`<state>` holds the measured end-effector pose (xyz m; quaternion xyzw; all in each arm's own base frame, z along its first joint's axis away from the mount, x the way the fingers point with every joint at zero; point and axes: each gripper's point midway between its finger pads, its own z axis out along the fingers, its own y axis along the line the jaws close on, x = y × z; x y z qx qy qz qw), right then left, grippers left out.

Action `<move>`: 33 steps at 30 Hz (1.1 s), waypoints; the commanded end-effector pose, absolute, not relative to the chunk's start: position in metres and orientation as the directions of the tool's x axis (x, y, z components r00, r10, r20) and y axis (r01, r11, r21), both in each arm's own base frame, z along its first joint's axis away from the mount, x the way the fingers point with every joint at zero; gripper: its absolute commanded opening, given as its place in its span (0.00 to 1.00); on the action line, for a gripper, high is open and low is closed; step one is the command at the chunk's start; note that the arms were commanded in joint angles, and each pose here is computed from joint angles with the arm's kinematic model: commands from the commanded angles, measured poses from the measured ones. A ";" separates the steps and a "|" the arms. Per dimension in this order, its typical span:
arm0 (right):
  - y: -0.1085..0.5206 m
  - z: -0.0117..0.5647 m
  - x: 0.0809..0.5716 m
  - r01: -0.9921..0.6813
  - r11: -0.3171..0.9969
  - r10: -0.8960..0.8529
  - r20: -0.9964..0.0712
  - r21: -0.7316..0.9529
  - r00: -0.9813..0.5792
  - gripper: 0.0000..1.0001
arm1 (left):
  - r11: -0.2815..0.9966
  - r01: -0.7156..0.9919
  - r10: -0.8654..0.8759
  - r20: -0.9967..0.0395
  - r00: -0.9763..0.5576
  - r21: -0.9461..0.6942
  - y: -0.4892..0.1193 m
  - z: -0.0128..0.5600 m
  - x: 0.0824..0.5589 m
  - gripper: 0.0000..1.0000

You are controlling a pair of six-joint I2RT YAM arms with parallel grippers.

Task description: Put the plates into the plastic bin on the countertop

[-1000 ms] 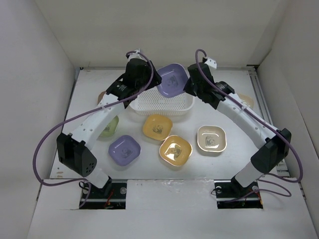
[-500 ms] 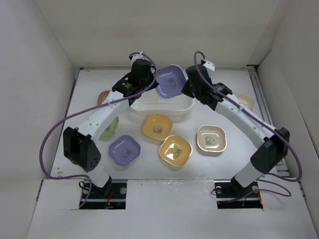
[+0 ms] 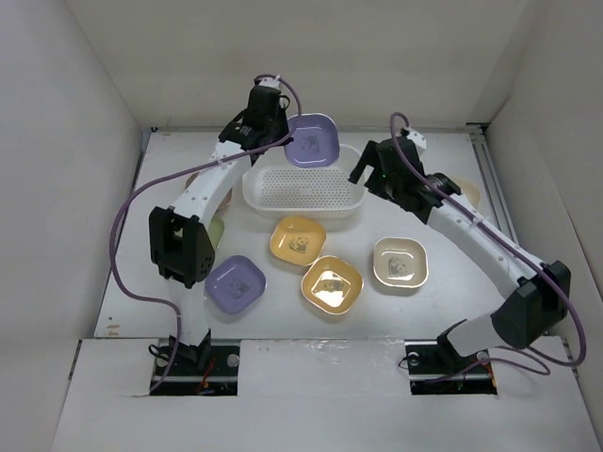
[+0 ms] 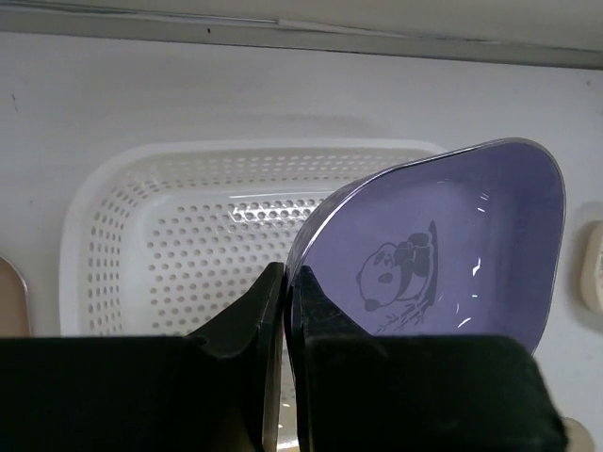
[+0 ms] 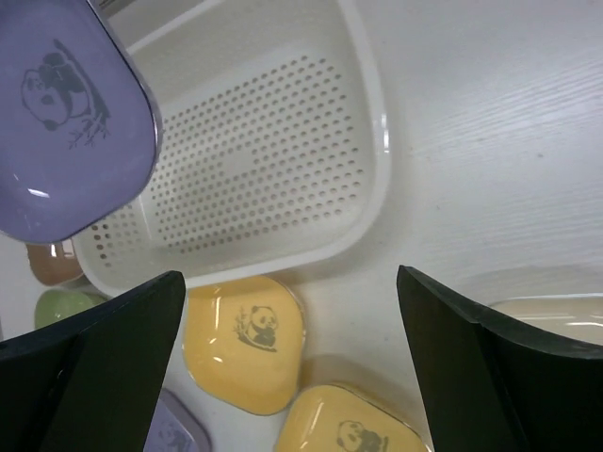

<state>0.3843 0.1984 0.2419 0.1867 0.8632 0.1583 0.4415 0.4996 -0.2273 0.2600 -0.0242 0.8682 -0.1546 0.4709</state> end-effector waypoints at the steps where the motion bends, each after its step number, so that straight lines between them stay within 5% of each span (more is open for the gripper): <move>1: 0.171 0.279 0.371 0.150 0.872 0.479 -0.749 0.467 -0.458 1.00 | 0.947 0.203 -0.103 -0.837 -0.537 -0.247 -0.225 0.264 0.516 0.00; 10: 0.135 0.294 0.329 0.115 0.882 0.461 -0.788 0.456 -0.409 1.00 | 0.910 0.317 -0.009 -0.776 -0.630 -0.268 -0.234 0.208 0.535 0.00; 25: 0.101 0.324 0.275 0.062 0.897 0.431 -0.832 0.438 -0.350 1.00 | 0.921 0.214 -0.047 -0.639 -0.768 -0.325 -0.234 0.106 0.549 0.01; 30: 0.094 0.325 0.267 0.065 0.899 0.428 -0.836 0.434 -0.343 1.00 | 0.927 0.172 -0.082 -0.628 -0.774 -0.334 -0.231 0.107 0.547 0.42; 31: 0.093 0.328 0.265 0.061 0.897 0.432 -0.837 0.438 -0.336 1.00 | 0.926 0.162 -0.103 -0.643 -0.759 -0.340 -0.230 0.118 0.548 0.58; 33: 0.093 0.328 0.262 0.054 0.896 0.431 -0.836 0.440 -0.341 1.00 | 0.924 0.156 -0.117 -0.645 -0.755 -0.349 -0.230 0.123 0.545 0.65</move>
